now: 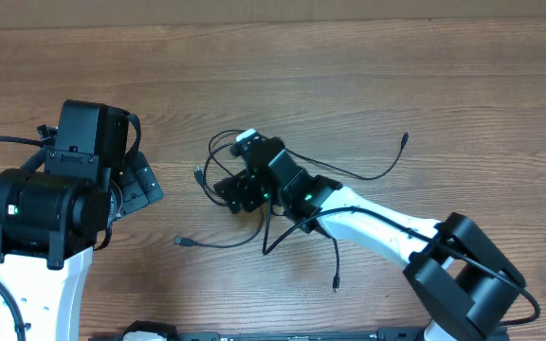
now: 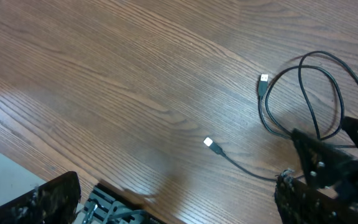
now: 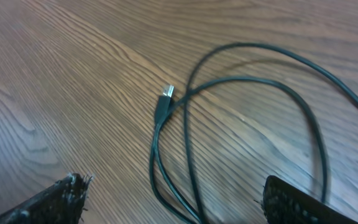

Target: Untangle cables

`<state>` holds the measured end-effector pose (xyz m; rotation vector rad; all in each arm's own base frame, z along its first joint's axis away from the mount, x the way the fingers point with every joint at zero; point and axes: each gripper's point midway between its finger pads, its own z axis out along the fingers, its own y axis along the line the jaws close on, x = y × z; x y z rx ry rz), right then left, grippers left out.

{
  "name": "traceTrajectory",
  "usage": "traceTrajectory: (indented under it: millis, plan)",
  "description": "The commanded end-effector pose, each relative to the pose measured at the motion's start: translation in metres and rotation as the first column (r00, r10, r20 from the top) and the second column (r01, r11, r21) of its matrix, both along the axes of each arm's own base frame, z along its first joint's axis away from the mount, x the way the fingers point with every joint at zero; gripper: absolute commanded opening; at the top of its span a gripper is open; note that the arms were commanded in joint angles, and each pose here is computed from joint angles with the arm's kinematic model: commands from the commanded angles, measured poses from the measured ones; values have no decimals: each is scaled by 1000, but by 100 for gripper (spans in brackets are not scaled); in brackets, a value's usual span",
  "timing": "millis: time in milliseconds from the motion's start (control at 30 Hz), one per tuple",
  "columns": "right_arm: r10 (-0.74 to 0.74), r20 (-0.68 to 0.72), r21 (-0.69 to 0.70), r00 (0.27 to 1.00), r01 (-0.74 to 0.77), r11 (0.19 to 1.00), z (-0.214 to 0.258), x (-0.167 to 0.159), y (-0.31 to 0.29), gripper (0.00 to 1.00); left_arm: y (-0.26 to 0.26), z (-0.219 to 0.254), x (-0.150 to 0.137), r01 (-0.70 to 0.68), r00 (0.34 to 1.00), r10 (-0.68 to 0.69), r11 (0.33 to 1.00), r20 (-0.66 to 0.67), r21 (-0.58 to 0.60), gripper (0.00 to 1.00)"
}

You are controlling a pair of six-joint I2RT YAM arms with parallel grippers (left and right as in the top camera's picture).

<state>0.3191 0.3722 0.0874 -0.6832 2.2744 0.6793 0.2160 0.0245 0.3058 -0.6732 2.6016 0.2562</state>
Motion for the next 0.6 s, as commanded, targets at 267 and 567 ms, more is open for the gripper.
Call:
traceTrajectory:
  millis: [267, 567]
  plan:
    - [-20, 71, -100, 997, 27, 995, -29, 28, 8, 79, 1, -2, 0, -20, 1000, 20, 1000, -4, -6, 100]
    - [-30, 110, -96, 994, 41, 994, 14, 47, 7, 4, 1, -2, 0, -20, 1000, 20, 1000, -4, -6, 100]
